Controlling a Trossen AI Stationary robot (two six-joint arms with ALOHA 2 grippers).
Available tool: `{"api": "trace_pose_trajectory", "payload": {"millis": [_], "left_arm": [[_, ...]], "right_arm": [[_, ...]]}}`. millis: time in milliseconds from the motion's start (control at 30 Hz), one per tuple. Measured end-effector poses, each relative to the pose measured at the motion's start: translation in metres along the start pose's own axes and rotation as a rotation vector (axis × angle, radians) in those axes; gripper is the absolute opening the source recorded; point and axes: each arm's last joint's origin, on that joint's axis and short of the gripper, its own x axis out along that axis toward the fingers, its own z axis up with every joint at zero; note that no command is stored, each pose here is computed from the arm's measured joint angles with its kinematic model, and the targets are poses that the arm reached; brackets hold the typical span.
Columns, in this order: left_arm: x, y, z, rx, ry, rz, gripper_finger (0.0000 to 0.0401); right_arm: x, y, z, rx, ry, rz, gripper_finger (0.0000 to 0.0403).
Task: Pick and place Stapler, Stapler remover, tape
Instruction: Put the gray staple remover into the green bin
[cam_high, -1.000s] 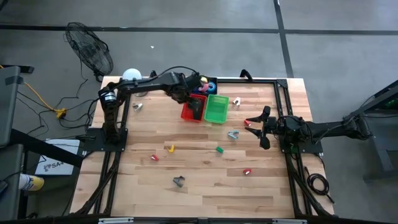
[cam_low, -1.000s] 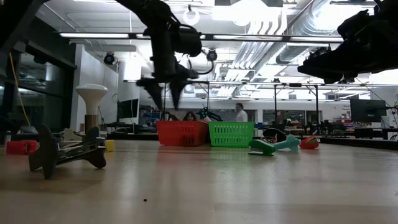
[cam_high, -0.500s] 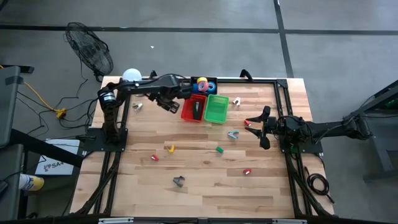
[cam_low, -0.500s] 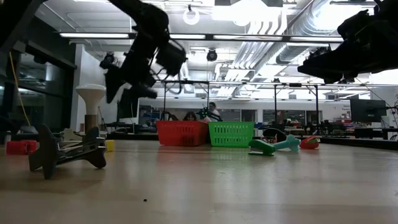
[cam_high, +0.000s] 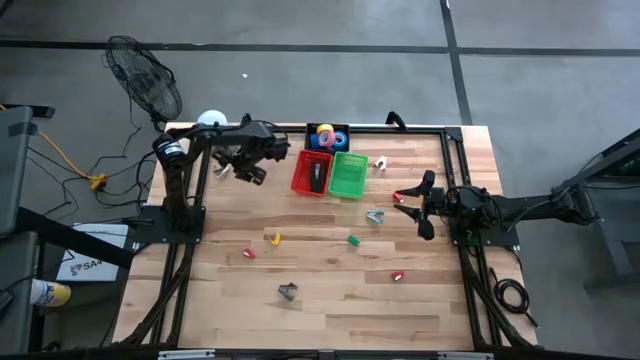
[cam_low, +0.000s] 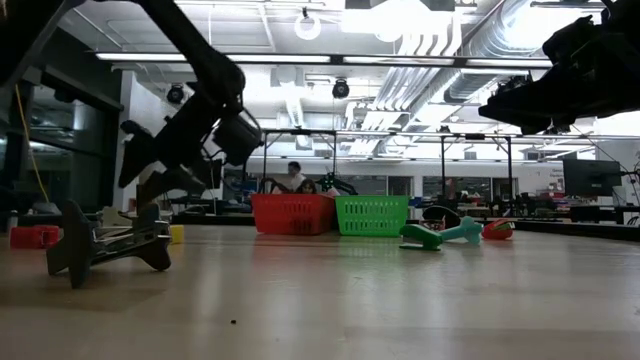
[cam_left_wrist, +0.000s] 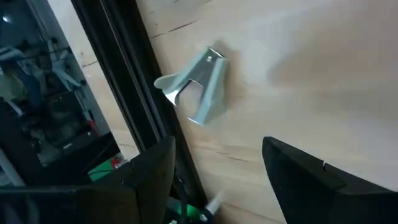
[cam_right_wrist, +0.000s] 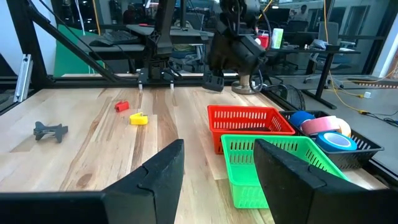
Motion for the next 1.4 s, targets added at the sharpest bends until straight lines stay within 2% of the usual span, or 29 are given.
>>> {"api": "trace_pose_trajectory", "payload": {"millis": [400, 900, 1033, 1133, 1267, 1400], "left_arm": [[0.024, 0.026, 0.031, 0.038, 0.022, -0.06, 0.0234], [0.03, 0.029, 0.038, 0.119, 0.033, -0.14, 0.0234], [0.038, 0.024, 0.032, 0.21, 0.032, -0.132, 0.0234], [0.045, 0.021, 0.025, 0.267, 0.036, -0.075, 0.0234], [0.05, 0.021, 0.021, 0.285, 0.022, -0.012, 0.0234], [0.05, 0.021, 0.022, 0.281, 0.008, 0.001, 0.0234]], "right_arm": [[0.0, 0.0, 0.0, 0.0, 0.0, 0.0, 0.0185], [0.0, 0.0, 0.0, 0.0, 0.0, -0.001, 0.0185], [0.0, 0.0, 0.0, 0.0, 0.0, 0.0, 0.0185], [0.0, 0.0, 0.0, 0.0, -0.001, 0.0, 0.0185], [0.0, 0.0, 0.0, 0.0, -0.001, 0.0, 0.0185], [0.0, 0.0, 0.0, 0.0, 0.0, 0.0, 0.0185]]}}
